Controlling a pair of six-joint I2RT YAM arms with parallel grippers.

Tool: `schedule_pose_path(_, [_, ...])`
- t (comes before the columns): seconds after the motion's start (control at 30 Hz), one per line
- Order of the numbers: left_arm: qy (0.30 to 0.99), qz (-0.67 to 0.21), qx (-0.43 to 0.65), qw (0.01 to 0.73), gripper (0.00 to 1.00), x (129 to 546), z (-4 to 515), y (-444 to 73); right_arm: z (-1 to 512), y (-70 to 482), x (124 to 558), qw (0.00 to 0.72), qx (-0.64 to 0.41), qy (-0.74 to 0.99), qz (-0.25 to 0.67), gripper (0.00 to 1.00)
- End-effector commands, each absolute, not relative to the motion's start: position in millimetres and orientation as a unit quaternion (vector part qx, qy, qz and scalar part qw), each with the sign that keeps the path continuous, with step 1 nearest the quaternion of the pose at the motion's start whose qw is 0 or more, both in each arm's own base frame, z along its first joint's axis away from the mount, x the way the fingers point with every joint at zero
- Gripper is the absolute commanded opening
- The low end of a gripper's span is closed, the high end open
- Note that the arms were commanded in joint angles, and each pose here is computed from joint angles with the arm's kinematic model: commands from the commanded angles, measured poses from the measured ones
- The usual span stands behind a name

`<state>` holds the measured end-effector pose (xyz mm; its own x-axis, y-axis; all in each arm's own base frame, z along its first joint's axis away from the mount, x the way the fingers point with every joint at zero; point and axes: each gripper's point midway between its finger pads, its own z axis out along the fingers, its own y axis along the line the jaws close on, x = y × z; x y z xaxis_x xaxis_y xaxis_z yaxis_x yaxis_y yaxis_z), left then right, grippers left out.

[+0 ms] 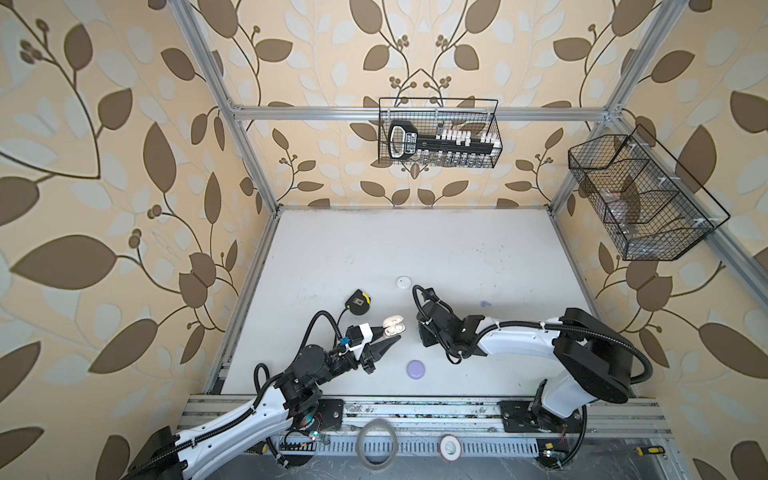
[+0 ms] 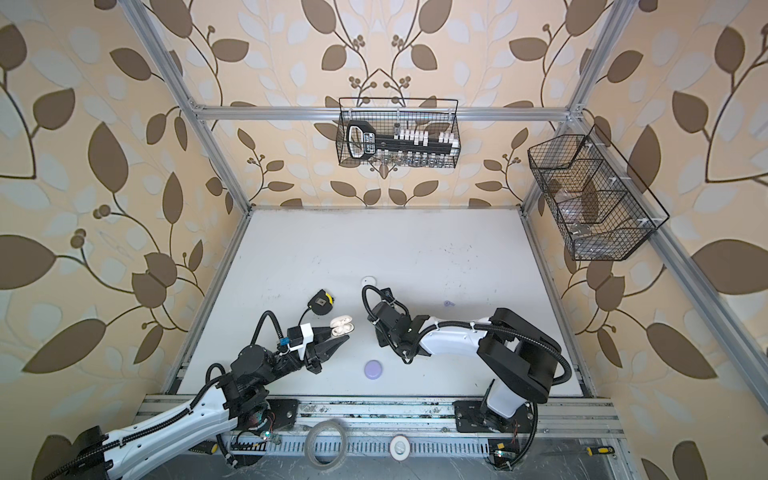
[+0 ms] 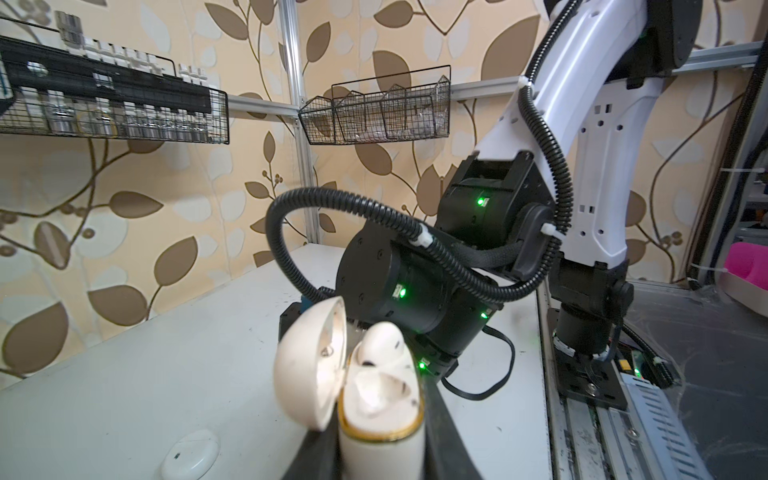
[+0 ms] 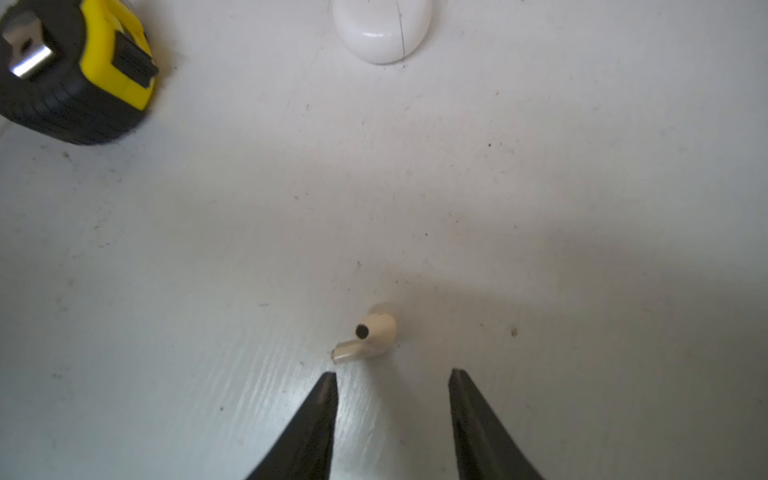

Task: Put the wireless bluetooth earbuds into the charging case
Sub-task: 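Move the right gripper over the loose cream earbud and lower it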

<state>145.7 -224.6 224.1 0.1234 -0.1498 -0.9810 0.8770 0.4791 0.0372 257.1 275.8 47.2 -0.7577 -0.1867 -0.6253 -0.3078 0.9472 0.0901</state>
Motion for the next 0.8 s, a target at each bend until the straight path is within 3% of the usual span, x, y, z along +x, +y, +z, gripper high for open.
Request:
schedule_pose_path(0.0, [0.539, -0.358, 0.276, 0.711, 0.0, 161.4, 244.9, -206.3, 60.8, 283.8, 265.2, 0.332, -0.125, 0.931, 0.09, 0.53])
schedule_pose_path(0.2, [0.548, -0.339, 0.281, 0.711, 0.0, 162.8, 245.9, -203.3, 36.0, 289.8, 276.4, 0.315, -0.133, 0.939, 0.037, 0.56])
schedule_pose_path(0.53, [0.542, -0.342, 0.28, 0.714, 0.0, 160.9, 247.4, -201.8, 15.6, 278.9, 260.1, 0.304, -0.153, 0.94, -0.014, 0.6])
schedule_pose_path(0.77, [0.538, -0.347, 0.284, 0.714, 0.0, 158.4, 249.6, -203.0, 10.9, 263.9, 252.3, 0.302, -0.143, 0.943, -0.011, 0.5])
